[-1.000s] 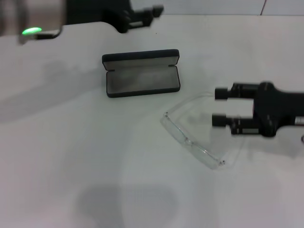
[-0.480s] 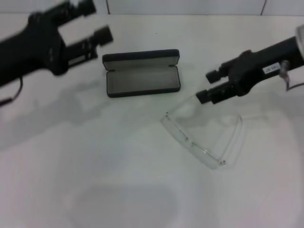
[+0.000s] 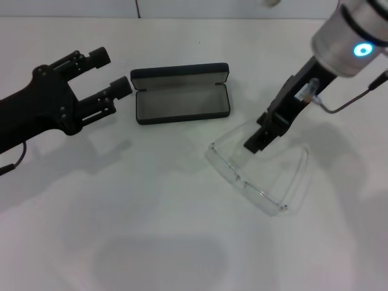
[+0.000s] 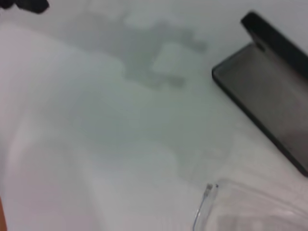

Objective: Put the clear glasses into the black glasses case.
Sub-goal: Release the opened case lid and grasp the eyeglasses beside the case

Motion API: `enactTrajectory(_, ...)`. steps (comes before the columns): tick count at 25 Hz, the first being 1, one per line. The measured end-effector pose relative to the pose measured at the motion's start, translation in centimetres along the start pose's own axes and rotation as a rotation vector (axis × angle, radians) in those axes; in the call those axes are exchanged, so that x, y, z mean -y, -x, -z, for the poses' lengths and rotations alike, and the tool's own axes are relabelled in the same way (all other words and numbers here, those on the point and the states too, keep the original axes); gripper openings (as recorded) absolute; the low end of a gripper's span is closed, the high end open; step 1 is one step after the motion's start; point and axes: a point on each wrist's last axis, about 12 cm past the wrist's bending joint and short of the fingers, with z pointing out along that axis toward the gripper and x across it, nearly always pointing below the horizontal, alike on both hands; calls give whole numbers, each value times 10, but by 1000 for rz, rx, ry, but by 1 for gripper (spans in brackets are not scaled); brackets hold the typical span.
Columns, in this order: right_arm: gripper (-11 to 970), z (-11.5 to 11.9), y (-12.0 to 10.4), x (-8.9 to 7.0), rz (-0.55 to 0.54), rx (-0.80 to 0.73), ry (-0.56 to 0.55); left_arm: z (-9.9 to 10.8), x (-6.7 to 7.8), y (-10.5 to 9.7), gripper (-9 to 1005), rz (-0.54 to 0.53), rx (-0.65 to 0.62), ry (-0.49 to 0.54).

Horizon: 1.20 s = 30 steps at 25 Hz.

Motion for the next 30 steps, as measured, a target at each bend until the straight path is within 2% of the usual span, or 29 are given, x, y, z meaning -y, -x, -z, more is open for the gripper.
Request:
enactTrajectory(11, 570, -18, 16, -19, -37, -139, -39, -3, -7, -3, 712, -3, -52, 30)
enactTrajectory(23, 559, -39, 12, -9, -135, -114, -31, -17, -14, -9, 713, -23, -131, 36)
enactTrajectory(30, 553, -56, 11, -13, -132, -148, -30, -28, -21, -7, 713, -37, -144, 42)
